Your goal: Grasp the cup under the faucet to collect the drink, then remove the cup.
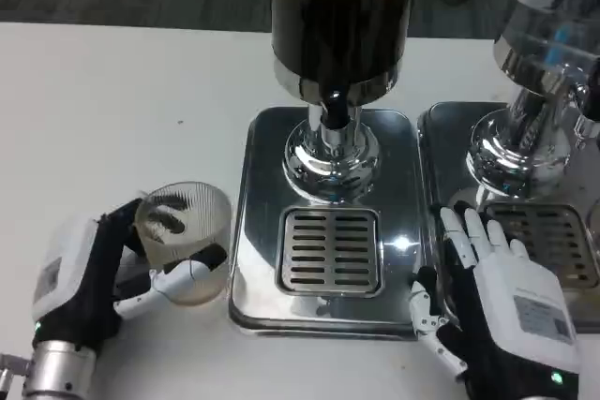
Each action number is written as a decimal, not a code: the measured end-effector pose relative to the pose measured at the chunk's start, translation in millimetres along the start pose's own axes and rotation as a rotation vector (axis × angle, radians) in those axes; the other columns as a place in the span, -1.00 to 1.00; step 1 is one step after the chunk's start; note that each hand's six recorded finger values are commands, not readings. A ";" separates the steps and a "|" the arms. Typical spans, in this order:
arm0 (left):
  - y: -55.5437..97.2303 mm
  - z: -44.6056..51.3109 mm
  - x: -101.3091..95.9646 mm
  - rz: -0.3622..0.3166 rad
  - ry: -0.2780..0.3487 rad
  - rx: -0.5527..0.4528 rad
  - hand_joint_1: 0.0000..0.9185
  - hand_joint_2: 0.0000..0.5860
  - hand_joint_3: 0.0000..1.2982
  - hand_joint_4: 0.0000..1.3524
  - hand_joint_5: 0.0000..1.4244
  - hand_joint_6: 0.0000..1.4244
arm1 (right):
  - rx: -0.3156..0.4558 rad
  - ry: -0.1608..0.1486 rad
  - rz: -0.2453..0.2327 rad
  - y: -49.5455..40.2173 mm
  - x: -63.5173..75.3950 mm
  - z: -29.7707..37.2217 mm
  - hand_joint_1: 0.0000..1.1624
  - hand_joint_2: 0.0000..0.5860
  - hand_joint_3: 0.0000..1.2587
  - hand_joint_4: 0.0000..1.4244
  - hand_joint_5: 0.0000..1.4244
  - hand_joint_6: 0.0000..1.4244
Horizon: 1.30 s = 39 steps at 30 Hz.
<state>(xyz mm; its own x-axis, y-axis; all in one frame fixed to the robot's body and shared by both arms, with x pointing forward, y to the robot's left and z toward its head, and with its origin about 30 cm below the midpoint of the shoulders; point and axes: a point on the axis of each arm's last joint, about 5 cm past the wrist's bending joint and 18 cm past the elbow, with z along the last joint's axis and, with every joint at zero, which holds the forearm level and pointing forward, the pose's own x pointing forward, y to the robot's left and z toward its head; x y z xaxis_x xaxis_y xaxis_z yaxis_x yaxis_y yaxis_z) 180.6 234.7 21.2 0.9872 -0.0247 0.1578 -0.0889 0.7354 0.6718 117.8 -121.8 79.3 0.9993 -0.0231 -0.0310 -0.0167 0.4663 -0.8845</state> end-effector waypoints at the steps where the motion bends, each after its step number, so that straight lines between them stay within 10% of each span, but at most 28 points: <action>1: 0.2 0.2 0.3 0.013 -0.003 -0.001 -0.14 -0.65 -0.17 -0.08 0.12 0.01 | 0.000 0.000 0.000 0.0 0.0 0.0 -0.67 1.00 -0.90 -1.00 -1.00 -0.98; 27: 0.7 15.3 24.8 0.059 -0.144 -0.010 0.01 -0.72 -0.10 -0.02 0.16 0.07 | 0.012 0.005 -0.019 0.9 0.9 1.9 -0.65 1.00 -0.91 -1.00 -1.00 -0.98; 39: -22.3 37.7 49.1 -0.066 -0.264 -0.009 0.04 -0.76 -0.10 -0.02 0.16 0.10 | 0.001 0.036 -0.041 0.3 -0.7 1.2 -0.65 1.00 -0.91 -1.00 -1.00 -1.00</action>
<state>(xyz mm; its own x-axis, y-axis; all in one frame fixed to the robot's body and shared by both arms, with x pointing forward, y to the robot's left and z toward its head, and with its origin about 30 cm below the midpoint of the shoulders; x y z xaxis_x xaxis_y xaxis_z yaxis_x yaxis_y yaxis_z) 226.1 191.6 41.2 0.9221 -0.2474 0.2975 -0.0233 0.7320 0.6809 117.1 -120.5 79.7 0.9972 -0.0743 -0.0117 0.0243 0.4654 -0.8848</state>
